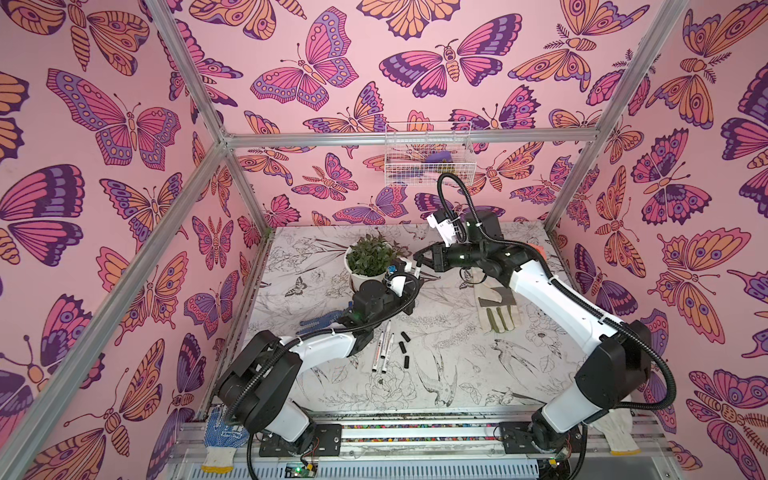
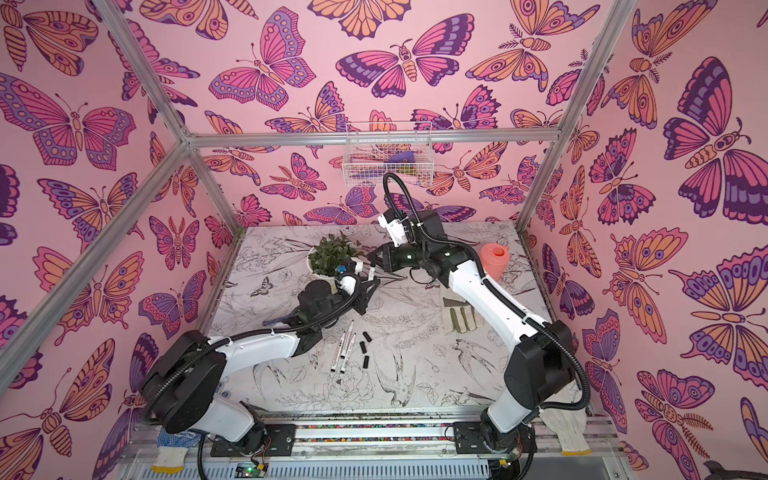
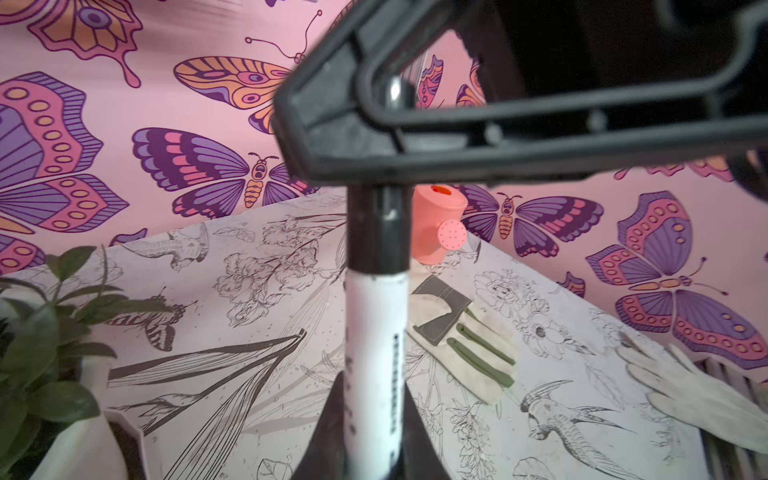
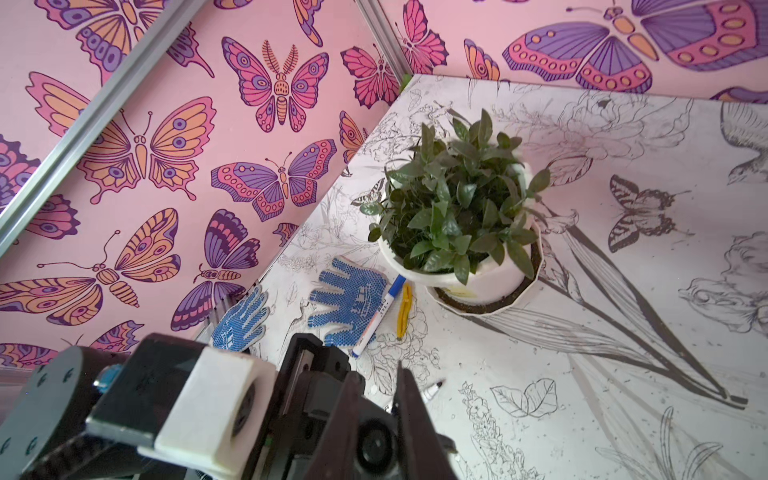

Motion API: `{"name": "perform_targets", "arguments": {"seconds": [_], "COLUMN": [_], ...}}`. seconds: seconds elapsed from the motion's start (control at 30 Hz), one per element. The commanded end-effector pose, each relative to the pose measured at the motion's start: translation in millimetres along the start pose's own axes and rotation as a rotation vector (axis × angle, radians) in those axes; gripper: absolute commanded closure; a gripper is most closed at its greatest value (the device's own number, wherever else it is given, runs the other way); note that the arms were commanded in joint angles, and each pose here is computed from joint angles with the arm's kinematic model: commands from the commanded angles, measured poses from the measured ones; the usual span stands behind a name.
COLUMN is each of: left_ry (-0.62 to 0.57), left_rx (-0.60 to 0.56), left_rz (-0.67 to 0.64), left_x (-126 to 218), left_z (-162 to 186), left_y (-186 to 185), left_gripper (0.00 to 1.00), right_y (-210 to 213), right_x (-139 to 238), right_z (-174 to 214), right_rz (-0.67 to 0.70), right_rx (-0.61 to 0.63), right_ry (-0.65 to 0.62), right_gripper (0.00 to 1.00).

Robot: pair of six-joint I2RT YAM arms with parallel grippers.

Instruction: Insert the pens into the pen caps

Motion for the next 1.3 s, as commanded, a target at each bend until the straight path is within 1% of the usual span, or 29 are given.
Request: {"name": "perform_targets", "arguments": {"seconds": [0.0, 0.13, 0.33, 0.53, 0.6, 0.7, 0.83, 0.9, 1.13, 1.27], "left_ry": [-0.730, -0.728, -0.733, -0.775, -0.793, -0.824, -0.839, -0.835, -0.842, -0.850], "left_rx": [-0.122, -0.153, -0.237, -0.314, -0.332, -0.356, -0.370, -0.366, -0.347, -0.356], "left_rz": [0.213, 0.250, 0.231, 0.222, 0.221, 0.213, 0.200, 0.188, 0.188, 0.188], "left_x": [63.0, 67.8, 70.7, 70.8, 71.9, 77.5, 85.7, 87.5, 90.3, 88.4], "left_z": [-204.1, -212.4, -225.1, -246.1, -253.6, -264.8, -268.7, -266.1, -263.0, -267.1], "left_y": [-54.5, -63.2, -68.5, -71.9, -72.9, -71.9, -70.1, -67.8, -64.8, -64.1], "left_gripper": [1.00, 1.00, 1.00, 1.00, 1.00, 1.00, 1.00, 1.00, 1.00, 1.00], "right_y": [8.2, 10.7, 25.1, 28.5, 26.8, 18.6, -1.3, -5.2, -0.2, 6.4], "right_x": [-18.7, -19.5, -20.6, -18.9, -17.7, -15.8, -6.6, -3.3, -5.8, -7.4], "right_z": [145.8, 153.3, 172.9, 183.5, 184.7, 183.4, 169.7, 166.4, 179.0, 189.2], "right_rz": [-0.063, -0.064, -0.087, -0.108, -0.106, -0.102, -0.086, -0.086, -0.102, -0.107], "right_rx": [-0.309, -0.287, -0.229, -0.242, -0.254, -0.308, -0.399, -0.417, -0.415, -0.394], "right_ry": [0.544, 0.579, 0.678, 0.724, 0.729, 0.709, 0.609, 0.589, 0.653, 0.697], "right_gripper": [1.00, 1.00, 1.00, 1.00, 1.00, 1.00, 1.00, 1.00, 1.00, 1.00]}}
Point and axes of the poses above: each gripper's point midway between its finger pads, its own x axis back along the fingers, its own y axis along the line the jaws close on, z = x × y, the point moved 3 cm from there along x, back along the fingers, and after that the axes turned 7 degrees about x, right-handed, at the moved point
